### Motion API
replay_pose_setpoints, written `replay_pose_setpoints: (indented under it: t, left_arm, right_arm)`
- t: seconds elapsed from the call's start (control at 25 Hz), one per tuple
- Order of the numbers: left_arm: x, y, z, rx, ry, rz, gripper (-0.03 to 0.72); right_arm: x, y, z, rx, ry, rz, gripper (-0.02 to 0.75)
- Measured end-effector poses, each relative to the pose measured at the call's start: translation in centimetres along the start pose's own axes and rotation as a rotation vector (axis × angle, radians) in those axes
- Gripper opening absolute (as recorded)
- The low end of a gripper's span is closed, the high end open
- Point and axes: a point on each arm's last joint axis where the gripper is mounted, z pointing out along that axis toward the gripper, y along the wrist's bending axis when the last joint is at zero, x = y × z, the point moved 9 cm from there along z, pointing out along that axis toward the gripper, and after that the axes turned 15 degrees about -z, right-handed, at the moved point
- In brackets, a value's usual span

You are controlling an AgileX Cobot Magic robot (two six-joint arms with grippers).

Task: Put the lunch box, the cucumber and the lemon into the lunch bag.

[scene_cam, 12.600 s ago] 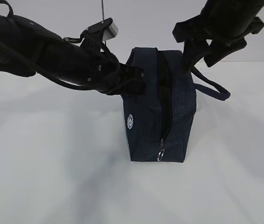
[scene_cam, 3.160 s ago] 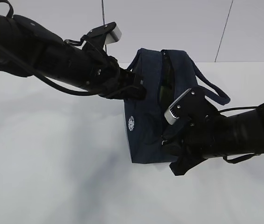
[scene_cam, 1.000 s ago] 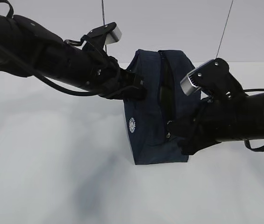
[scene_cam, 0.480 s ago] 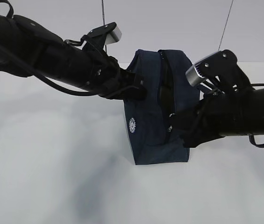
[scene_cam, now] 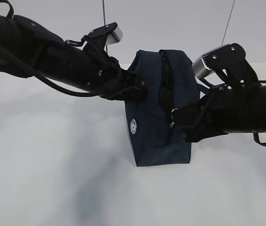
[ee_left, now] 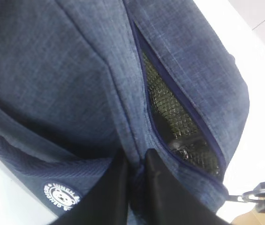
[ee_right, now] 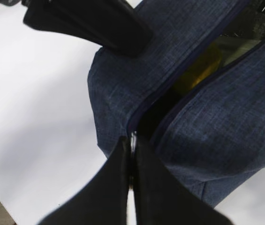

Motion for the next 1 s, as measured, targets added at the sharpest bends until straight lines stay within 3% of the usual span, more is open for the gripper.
replay_pose_setpoints:
  t: [0.52,0.6,0.72,0.8,1.0]
  left_arm:
    - [0.0,0.0,0.0,0.000,0.000,0.000,0.085]
    - [0.0,0.0,0.0,0.000,0.000,0.000,0.137]
    - [0.0,0.0,0.0,0.000,0.000,0.000,0.319]
    - [0.0,-0.1,0.0,0.002,0.002,0.000,0.396]
    - [0.4,-0.3,0.0,0.018,0.022,0.000,0.438]
  right_arm:
    - [-1.9,-0.5,-1.1,0.030,-0.070,0.058,0.000]
    - [-2.0,-0.5,-1.1,0.031,-0.073,0.061,0.000]
    - [-2.0,-0.6,-1.1,0.033,-0.073,0.063,0.000]
    - [-2.0,-0.6,-1.1,0.034,-0.072,0.063,0.000]
    - [-2.0,-0.6,-1.1,0.034,-0.072,0.063,0.000]
